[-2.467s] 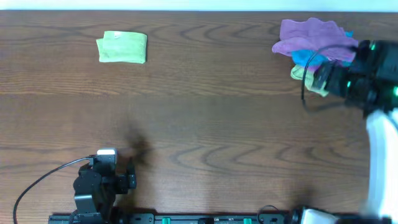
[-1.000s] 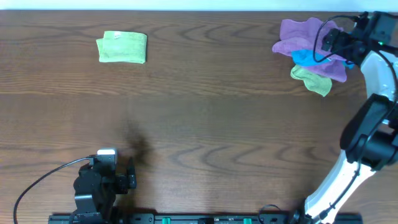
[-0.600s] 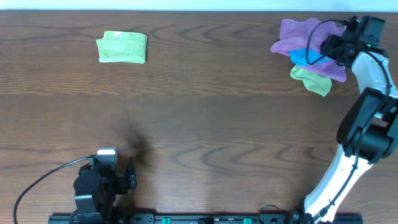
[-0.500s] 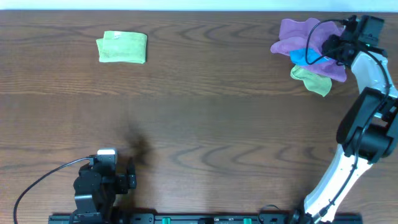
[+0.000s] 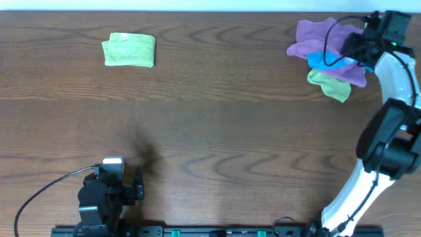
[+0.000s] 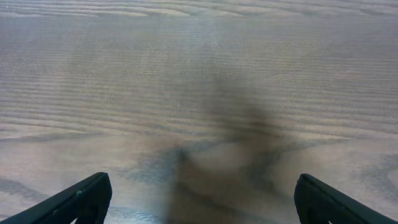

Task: Fold the cloth
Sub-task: 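Reach the right gripper to the cloth pile and grasp the purple cloth, then lift the purple cloth with the right gripper and drag it to table center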

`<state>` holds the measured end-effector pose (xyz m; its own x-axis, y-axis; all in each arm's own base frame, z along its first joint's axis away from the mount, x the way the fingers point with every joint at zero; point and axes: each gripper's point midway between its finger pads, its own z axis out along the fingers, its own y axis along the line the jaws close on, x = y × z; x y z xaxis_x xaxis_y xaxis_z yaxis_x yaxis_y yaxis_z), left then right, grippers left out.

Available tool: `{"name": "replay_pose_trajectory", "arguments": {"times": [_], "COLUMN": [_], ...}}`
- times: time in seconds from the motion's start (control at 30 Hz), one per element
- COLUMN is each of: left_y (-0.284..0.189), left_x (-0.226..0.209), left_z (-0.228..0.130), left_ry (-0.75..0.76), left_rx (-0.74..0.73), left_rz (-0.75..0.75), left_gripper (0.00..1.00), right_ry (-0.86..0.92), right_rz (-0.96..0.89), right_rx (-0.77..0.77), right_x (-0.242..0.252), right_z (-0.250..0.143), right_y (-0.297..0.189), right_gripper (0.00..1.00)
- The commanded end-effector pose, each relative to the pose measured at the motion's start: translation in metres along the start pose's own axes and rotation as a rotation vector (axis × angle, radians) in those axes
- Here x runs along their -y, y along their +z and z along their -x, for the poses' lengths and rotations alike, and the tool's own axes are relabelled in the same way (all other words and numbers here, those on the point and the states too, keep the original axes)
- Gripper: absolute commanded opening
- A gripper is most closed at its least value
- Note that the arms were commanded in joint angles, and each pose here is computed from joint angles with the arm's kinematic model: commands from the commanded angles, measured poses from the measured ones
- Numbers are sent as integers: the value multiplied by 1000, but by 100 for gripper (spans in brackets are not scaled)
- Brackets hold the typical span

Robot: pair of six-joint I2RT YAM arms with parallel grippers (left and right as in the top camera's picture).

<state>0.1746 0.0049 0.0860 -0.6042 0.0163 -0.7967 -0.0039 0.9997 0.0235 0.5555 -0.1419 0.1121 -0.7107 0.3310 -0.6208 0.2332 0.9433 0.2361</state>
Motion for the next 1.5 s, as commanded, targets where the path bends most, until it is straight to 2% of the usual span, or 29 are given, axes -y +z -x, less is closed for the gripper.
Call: {"name": "replay_pose_trajectory", "arguments": {"times": [0.0,0.3,0.5,0.83,1.1,1.47], "left_y": [-1,-1,-1,-1,-1,-1], "left_x": [0,0,0,0,0,0], "left_z": [1,1,1,1,1,1], "left_ry": [19,19,19,19,19,19], "left_rx": [4,4,4,4,5,5], "left_rz": [2,2,2,2,2,2], "left_gripper": [95,95,95,95,95,95], "right_ry": [-66,-175,-238,-433,-632,-898], "right_rz": [33,66,123,275,439,657], "right_rx": [69,74,22,-142,-297,-373], "right_x": [-30,-93,-141,-239,-310,-389], "right_z": [26,26,1,-85,-169,-268], "right_y": [-39,-113,-153,-226,-268,-327], "right_gripper": [2,2,1,2,2,2]}}
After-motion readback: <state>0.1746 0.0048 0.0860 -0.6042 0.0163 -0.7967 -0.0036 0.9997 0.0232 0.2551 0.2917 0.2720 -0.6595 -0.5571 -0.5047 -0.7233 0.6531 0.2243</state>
